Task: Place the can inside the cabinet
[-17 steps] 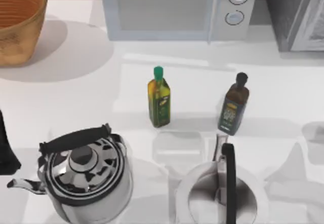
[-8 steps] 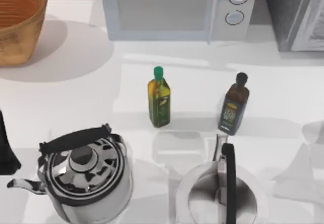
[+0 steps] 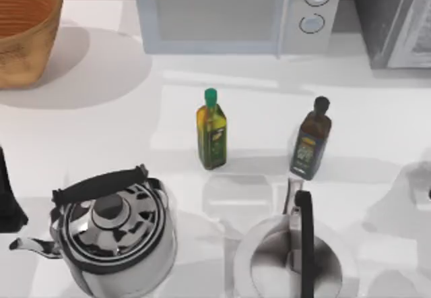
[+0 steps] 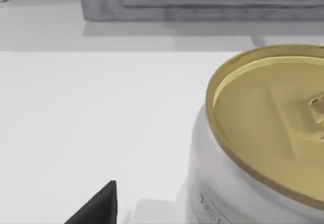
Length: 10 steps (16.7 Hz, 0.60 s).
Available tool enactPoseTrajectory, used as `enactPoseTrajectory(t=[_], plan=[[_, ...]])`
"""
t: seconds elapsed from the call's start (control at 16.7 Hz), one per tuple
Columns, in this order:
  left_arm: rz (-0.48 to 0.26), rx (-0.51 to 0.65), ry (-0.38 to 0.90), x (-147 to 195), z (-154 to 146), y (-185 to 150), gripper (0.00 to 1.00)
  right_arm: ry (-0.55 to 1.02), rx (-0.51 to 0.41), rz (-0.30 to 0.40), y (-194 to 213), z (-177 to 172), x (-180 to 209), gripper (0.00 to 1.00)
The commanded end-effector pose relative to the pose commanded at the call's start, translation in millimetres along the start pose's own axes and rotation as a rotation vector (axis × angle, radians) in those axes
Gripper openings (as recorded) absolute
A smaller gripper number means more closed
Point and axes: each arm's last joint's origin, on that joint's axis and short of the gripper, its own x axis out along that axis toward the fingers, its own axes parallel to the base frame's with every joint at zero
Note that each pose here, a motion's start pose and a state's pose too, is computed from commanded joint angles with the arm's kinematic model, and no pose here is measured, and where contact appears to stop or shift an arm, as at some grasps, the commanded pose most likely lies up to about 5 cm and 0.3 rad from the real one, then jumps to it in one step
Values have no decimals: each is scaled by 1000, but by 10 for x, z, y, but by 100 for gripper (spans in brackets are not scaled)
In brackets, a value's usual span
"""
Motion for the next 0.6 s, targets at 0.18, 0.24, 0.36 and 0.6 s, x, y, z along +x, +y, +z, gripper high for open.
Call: enactPoseTrajectory(t=[0.18, 0.24, 0.36, 0.6], plan=[[0, 0, 0, 0, 0, 0, 100, 0, 0, 0, 4, 1, 191, 100], [0, 0, 0, 0, 0, 0, 100, 0, 0, 0, 5, 1, 219, 100], [0, 0, 0, 0, 0, 0, 100, 0, 0, 0, 5, 0, 222, 100], [0, 0, 0, 0, 0, 0, 100, 0, 0, 0, 5, 0, 222, 85]])
